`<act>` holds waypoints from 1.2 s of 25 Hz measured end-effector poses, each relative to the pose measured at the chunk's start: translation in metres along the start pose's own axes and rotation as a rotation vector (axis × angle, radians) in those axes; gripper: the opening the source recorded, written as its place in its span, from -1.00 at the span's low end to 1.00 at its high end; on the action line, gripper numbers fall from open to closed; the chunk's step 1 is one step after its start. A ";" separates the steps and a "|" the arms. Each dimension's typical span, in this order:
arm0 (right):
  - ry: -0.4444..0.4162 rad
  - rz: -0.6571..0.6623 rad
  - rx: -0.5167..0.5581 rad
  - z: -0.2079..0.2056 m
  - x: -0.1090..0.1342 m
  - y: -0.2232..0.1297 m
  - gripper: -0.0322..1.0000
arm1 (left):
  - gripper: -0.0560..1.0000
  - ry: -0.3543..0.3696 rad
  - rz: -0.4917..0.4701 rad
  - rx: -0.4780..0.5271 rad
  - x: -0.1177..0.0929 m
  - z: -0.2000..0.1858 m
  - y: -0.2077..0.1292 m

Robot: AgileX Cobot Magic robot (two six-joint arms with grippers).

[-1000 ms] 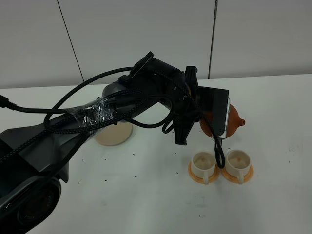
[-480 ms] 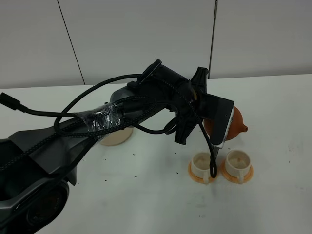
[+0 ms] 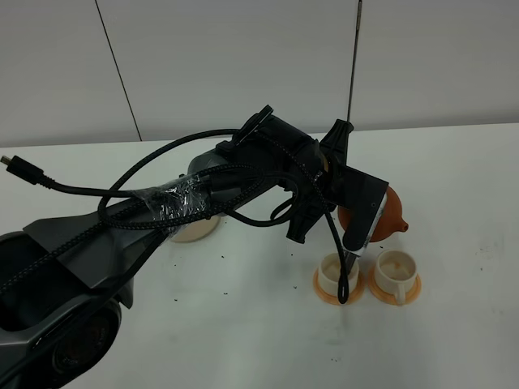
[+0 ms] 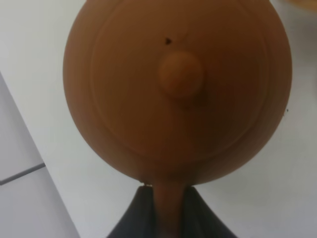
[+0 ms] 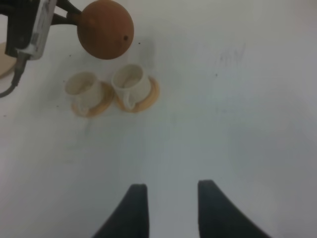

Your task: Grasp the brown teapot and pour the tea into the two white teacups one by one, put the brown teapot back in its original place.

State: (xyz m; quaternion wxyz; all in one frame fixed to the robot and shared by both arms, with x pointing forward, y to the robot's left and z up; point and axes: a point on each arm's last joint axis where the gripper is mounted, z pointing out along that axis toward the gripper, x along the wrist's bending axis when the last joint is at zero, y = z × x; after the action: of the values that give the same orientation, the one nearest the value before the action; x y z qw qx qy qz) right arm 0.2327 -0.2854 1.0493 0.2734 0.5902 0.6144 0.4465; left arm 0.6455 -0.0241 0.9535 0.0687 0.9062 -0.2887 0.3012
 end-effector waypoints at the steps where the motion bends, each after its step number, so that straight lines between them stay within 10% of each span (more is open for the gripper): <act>1: 0.000 0.000 0.000 0.000 0.000 0.000 -0.47 | -0.57 0.002 0.002 0.000 0.000 0.000 0.000; 30: 0.000 0.000 0.000 0.000 0.000 0.000 -0.47 | -0.57 0.053 0.351 -0.001 0.004 -0.001 0.010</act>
State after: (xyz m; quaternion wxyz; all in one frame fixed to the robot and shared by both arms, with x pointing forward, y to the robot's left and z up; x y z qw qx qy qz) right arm 0.2327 -0.2854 1.0493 0.2734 0.5902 0.6144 0.4465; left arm 0.6423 -0.0339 0.9563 0.0230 0.8335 -0.4408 0.3323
